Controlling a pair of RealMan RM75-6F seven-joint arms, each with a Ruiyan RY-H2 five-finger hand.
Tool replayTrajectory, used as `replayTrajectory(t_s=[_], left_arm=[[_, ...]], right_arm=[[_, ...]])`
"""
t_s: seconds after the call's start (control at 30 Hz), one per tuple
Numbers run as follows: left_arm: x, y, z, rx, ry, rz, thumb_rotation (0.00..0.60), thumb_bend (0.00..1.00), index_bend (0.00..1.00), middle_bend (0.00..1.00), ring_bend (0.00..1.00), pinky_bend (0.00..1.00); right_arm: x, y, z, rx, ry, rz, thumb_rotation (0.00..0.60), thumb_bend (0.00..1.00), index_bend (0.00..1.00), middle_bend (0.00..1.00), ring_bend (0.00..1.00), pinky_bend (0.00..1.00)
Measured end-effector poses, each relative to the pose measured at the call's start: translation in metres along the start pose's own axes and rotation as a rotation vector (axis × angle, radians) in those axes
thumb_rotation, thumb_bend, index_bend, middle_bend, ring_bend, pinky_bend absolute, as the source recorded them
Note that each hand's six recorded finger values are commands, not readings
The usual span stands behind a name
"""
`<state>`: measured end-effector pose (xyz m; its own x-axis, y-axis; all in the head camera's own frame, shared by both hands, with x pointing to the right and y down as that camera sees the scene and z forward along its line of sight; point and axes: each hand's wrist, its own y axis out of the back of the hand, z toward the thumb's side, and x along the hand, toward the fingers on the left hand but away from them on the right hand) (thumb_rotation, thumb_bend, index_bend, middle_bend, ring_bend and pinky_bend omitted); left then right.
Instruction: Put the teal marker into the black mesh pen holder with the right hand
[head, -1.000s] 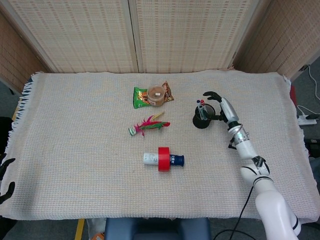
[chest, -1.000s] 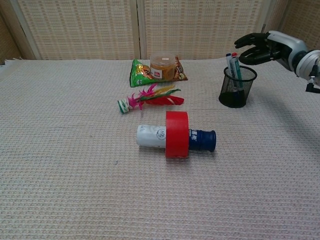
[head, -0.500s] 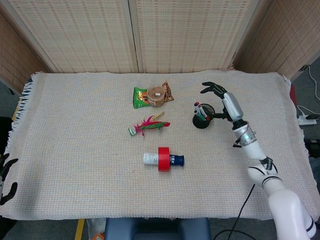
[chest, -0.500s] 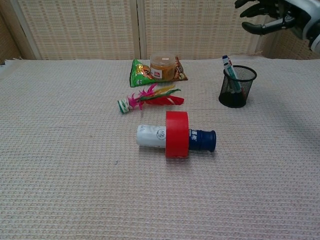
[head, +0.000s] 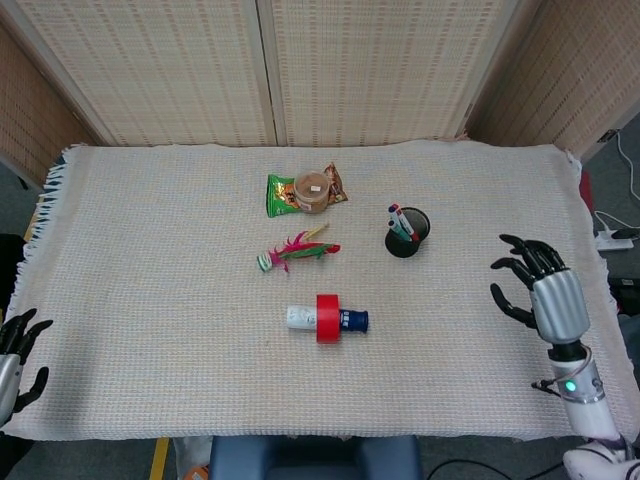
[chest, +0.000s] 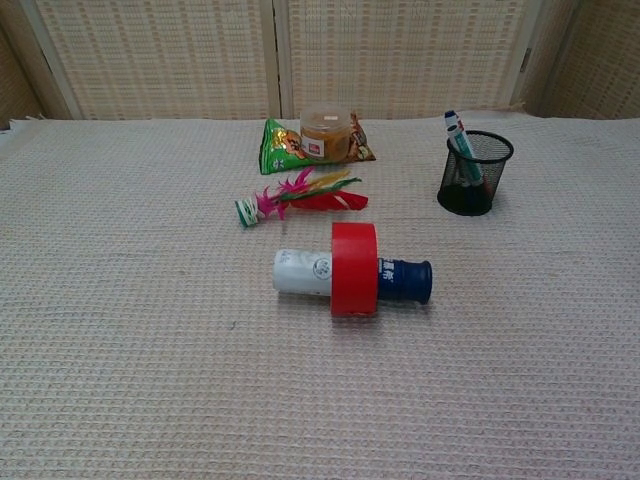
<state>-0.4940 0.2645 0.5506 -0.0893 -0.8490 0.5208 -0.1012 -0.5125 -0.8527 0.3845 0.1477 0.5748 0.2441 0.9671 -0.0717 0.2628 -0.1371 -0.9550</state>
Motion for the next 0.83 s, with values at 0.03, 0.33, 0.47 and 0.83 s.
replayTrajectory(t_s=[0.03, 0.33, 0.47, 0.83], left_arm=[[0.000, 0.000, 0.001, 0.000, -0.002, 0.002, 0.600, 0.42, 0.18, 0.01, 0.00, 0.19], [-0.004, 0.004, 0.004, 0.007, -0.013, 0.014, 0.600, 0.42, 0.18, 0.01, 0.00, 0.19], [-0.005, 0.003, 0.006, 0.013, -0.015, 0.009, 0.600, 0.42, 0.18, 0.01, 0.00, 0.19], [-0.007, 0.006, 0.007, 0.009, -0.020, 0.019, 0.600, 0.42, 0.18, 0.01, 0.00, 0.19]], right_arm=[[0.011, 0.001, -0.001, 0.008, -0.025, 0.004, 0.600, 0.28, 0.47, 0.20, 0.32, 0.25], [0.072, 0.006, -0.041, 0.144, -0.094, 0.033, 0.600, 0.28, 0.50, 0.20, 0.32, 0.26], [0.092, 0.008, -0.056, 0.184, -0.103, 0.046, 0.600, 0.28, 0.49, 0.20, 0.32, 0.26], [0.101, 0.013, -0.049, 0.196, -0.117, 0.032, 0.600, 0.28, 0.50, 0.20, 0.34, 0.27]])
